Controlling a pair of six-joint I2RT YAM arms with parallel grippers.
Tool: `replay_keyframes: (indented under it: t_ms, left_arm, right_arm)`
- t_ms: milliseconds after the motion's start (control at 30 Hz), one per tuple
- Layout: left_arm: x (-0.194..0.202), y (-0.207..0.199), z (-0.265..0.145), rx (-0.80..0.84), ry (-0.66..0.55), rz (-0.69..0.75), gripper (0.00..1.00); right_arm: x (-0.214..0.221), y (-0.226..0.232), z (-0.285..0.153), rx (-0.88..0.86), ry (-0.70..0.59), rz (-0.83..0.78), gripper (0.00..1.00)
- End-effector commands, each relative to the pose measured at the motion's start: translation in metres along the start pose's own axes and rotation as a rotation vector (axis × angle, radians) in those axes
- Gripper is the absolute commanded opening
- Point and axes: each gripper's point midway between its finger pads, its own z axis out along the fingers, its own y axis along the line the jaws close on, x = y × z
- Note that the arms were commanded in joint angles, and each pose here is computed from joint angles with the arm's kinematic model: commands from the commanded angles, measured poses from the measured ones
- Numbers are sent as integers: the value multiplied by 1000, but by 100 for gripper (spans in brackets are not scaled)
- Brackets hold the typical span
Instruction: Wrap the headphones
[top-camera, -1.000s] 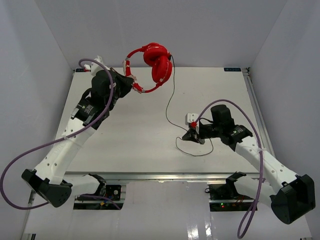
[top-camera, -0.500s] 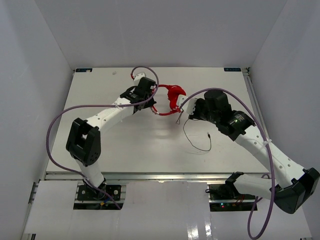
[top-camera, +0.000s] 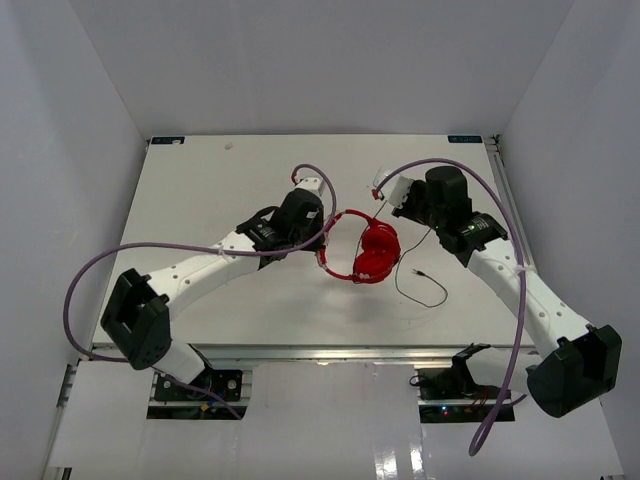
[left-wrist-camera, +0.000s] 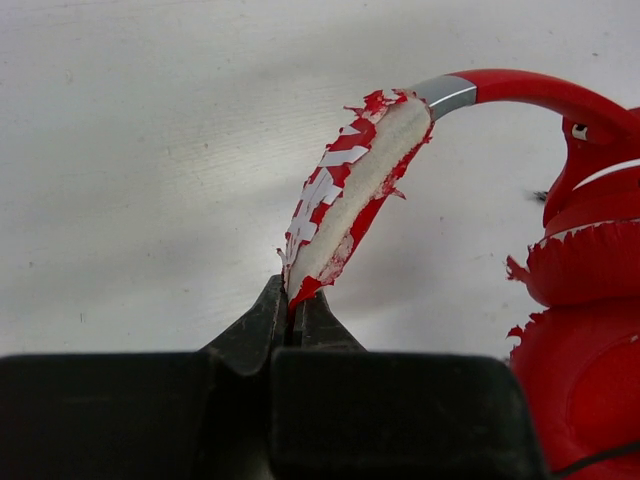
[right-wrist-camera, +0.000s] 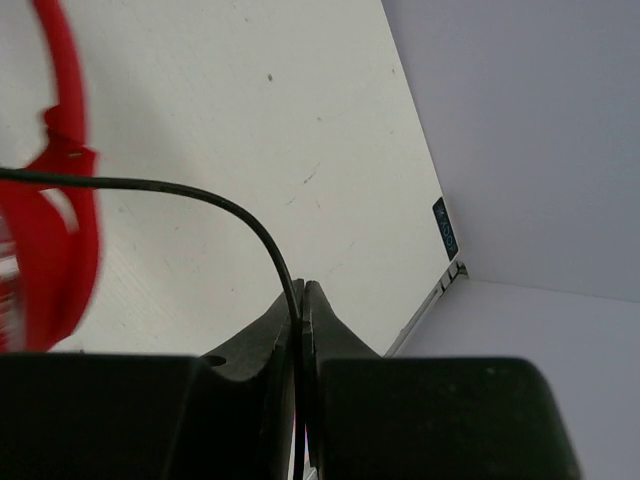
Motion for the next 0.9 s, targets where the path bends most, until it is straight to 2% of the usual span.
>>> replay_keyframes:
  t_ms: [0, 133, 233, 433, 667, 867]
  left_arm:
    - [-31, -14, -42, 119, -119, 35, 0]
    - [-24, -14, -64, 178, -129, 66, 0]
    - [-27, -24, -81, 247, -150, 56, 0]
    - [-51, -47, -119, 370, -216, -10, 0]
    - [-84, -81, -153, 512, -246, -67, 0]
    - [-111, -106, -179, 596, -280, -110, 0]
  right_arm:
    - [-12, -25, 1, 48, -74, 56, 8]
    - [-17, -18, 5, -20, -111, 77, 8]
    - [-10, -5, 13, -93, -121, 170, 8]
    - [-23, 38, 13, -379, -297, 401, 13]
    - [-61, 76, -1, -703, -488, 555, 17]
    - [-85, 74, -10, -838, -598, 624, 30]
